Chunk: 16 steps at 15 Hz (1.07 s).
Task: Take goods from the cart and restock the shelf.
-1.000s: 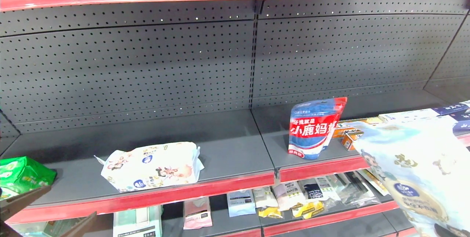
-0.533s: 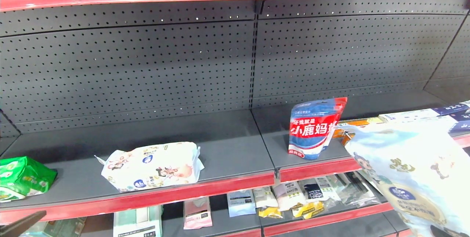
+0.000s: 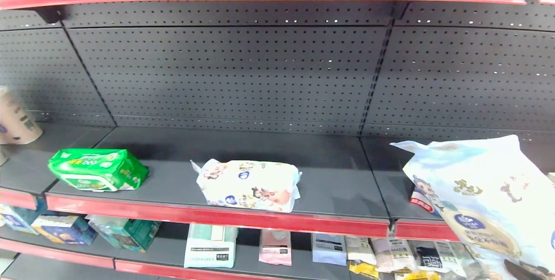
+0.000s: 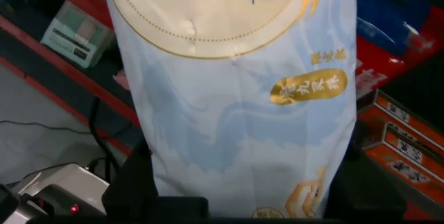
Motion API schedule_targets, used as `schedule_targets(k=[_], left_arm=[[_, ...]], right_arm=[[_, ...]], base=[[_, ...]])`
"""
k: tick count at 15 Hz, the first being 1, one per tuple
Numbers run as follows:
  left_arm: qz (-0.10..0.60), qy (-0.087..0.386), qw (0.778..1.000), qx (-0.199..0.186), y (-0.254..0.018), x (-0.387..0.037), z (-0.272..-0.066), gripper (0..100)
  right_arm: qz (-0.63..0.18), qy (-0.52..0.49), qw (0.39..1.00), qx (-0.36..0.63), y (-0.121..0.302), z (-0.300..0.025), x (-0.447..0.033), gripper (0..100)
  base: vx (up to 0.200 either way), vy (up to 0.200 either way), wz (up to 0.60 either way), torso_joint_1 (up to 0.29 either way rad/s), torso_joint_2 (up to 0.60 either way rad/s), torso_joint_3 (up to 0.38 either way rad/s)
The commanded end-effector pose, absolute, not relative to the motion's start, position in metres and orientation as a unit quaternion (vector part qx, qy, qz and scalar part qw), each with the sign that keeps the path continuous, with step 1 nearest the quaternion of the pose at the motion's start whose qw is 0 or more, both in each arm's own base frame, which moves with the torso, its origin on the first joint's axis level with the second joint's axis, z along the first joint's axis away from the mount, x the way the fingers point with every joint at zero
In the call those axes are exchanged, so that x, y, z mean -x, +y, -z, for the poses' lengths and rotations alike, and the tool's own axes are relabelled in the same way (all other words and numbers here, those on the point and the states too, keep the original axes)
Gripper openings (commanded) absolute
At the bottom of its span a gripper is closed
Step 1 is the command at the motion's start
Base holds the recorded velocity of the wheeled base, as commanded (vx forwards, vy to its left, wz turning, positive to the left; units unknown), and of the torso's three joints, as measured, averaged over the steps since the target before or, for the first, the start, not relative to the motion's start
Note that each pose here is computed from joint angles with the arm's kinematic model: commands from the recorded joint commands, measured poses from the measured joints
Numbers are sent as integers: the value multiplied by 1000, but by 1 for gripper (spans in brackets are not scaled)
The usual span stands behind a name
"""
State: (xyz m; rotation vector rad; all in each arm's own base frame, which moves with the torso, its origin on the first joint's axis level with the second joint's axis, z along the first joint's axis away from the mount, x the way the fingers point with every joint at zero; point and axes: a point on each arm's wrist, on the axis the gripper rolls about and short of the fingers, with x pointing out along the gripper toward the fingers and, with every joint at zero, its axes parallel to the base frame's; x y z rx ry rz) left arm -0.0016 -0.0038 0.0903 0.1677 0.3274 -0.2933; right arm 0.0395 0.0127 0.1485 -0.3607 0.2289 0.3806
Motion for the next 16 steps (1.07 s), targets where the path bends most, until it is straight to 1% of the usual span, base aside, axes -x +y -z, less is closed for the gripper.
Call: schedule_targets(k=[1,4,6,9,11,12,13,14,15,16], left_arm=[[143,131,977,-86,-3,8,-90,100],[145,128,977,-85,-3,8,-90,100],[145,127,978,-85,-3,8,-90,100],[143,107,980,-86,-3,12,-90,100],[132,79,986,-60,-2,18,-89,100],[123,66,989,-50,-2,20,-88,100],[96,63,993,-33,-1,21,-87,100],[68,63,995,-25,0,20,-87,100],[19,55,998,-14,3,19,-85,100],[13,53,998,-10,3,18,-84,100]], right_arm=[[-188,114,959,177,13,-149,-40,0],[-187,108,960,176,13,-153,-41,0],[-186,106,961,176,13,-156,-42,0],[-187,105,961,176,16,-169,-51,0],[-192,127,958,173,22,-182,-73,0],[-196,136,956,172,26,-187,-84,0],[-198,148,954,172,29,-189,-94,0],[-199,153,952,173,31,-191,-100,0],[-201,165,950,173,34,-193,-110,0],[-202,168,949,173,35,-193,-112,0]], base=[[0,0,600,2,2,2],[0,0,600,2,1,2],[0,0,0,0,0,0],[0,0,0,0,0,0],[0,0,0,0,0,0],[0,0,0,0,0,0],[0,0,0,0,0,0],[0,0,0,0,0,0],[0,0,0,0,0,0],[0,0,0,0,0,0]])
